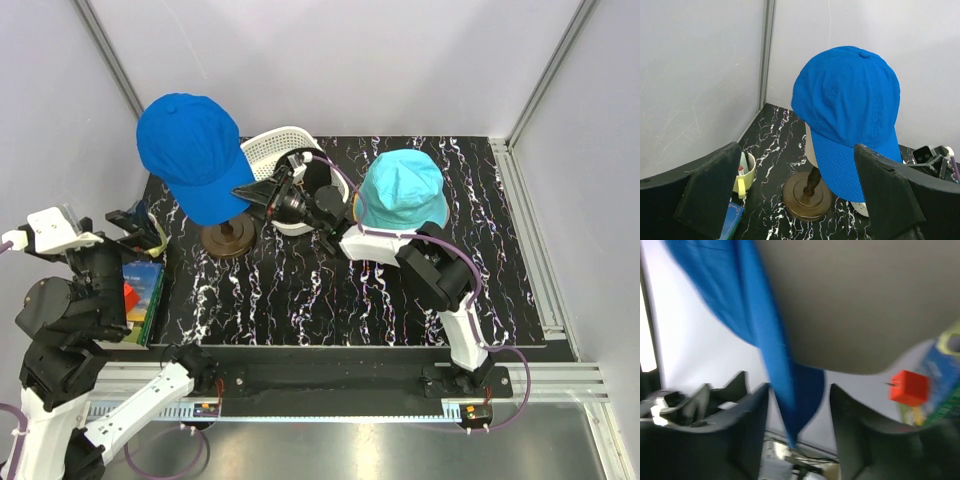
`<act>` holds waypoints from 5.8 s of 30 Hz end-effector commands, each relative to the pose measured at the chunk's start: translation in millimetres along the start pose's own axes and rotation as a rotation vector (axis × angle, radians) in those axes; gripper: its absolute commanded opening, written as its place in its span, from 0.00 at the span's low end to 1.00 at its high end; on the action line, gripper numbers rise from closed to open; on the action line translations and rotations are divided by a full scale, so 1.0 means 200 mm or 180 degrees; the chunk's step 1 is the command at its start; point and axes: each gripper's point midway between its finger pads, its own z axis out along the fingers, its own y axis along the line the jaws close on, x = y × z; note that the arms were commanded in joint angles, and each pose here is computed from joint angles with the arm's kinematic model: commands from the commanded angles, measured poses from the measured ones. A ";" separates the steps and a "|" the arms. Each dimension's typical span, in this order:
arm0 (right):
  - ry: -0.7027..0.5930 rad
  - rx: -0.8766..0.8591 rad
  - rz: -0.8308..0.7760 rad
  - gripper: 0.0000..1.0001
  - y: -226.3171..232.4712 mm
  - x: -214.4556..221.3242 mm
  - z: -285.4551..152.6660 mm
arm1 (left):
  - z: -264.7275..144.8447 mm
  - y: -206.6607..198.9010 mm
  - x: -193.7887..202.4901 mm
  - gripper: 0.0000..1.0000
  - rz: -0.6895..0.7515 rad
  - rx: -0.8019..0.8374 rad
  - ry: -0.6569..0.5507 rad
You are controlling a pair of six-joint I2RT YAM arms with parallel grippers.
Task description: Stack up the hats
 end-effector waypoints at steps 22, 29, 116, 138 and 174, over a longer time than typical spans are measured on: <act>-0.0470 0.1468 -0.2983 0.90 0.13 -0.11 -0.60 | 0.27 -0.51 0.37 0.95 0.0499 0.0566 0.0690; -0.1206 0.1860 -0.3008 0.93 0.29 -0.65 -1.08 | 0.32 -0.89 0.38 0.96 0.0748 0.0644 0.0643; -0.1847 0.2032 -0.2769 0.98 0.50 -0.86 -1.73 | 1.32 -1.46 2.31 0.82 0.1246 0.1699 0.2609; -0.1869 0.2024 -0.2878 0.98 0.57 -0.82 -1.74 | 1.33 -1.57 1.70 0.00 0.0816 0.1728 0.1863; -0.0449 0.0632 -0.3123 0.93 0.71 -0.31 -0.97 | 0.37 -1.53 0.27 0.00 -0.0736 0.2360 0.0447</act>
